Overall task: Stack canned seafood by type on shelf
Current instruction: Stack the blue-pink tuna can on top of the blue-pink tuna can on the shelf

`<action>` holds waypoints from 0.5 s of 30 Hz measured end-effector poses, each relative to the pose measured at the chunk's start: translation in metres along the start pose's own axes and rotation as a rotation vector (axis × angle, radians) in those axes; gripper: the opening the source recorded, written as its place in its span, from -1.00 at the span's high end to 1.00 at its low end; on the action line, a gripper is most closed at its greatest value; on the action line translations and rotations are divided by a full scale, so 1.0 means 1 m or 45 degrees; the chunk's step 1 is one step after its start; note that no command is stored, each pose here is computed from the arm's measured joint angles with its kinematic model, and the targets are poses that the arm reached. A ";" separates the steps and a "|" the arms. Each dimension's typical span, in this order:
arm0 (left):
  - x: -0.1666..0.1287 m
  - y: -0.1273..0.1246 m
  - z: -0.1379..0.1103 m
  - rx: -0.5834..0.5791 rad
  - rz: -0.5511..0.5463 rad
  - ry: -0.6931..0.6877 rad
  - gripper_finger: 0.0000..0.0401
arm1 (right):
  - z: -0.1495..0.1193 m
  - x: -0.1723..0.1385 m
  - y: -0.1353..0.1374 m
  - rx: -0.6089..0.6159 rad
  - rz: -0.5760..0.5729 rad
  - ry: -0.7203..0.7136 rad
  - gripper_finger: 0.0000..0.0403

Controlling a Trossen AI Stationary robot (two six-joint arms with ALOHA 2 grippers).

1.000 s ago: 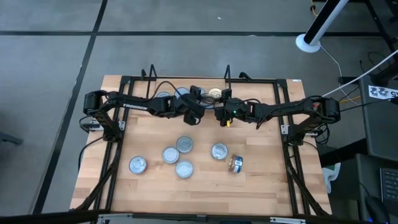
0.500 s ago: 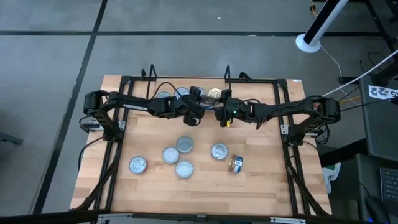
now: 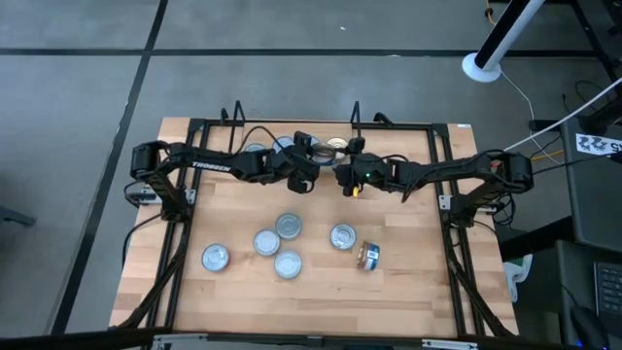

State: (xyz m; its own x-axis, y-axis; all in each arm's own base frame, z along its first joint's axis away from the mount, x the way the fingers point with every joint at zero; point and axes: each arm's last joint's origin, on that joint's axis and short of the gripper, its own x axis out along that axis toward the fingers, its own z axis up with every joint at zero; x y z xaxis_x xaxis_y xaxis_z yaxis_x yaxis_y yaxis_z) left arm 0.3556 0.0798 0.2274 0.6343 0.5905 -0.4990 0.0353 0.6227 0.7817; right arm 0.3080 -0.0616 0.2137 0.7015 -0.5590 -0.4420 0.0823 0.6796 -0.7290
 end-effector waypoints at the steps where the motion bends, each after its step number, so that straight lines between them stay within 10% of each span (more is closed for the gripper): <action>1: 0.001 0.001 -0.001 0.001 0.004 0.005 0.04 | 0.001 -0.002 -0.001 0.004 -0.003 -0.009 -0.59; 15: 0.013 0.016 -0.006 -0.065 0.130 -0.036 0.04 | 0.041 -0.074 -0.005 0.026 -0.010 -0.346 -0.59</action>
State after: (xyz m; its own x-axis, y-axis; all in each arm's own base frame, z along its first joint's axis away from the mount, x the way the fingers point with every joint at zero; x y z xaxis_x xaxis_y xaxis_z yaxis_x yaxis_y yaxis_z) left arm 0.3603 0.1005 0.2312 0.6543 0.6379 -0.4061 -0.0697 0.5857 0.8075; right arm 0.2851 -0.0041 0.2710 0.8650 -0.4179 -0.2778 0.1006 0.6867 -0.7200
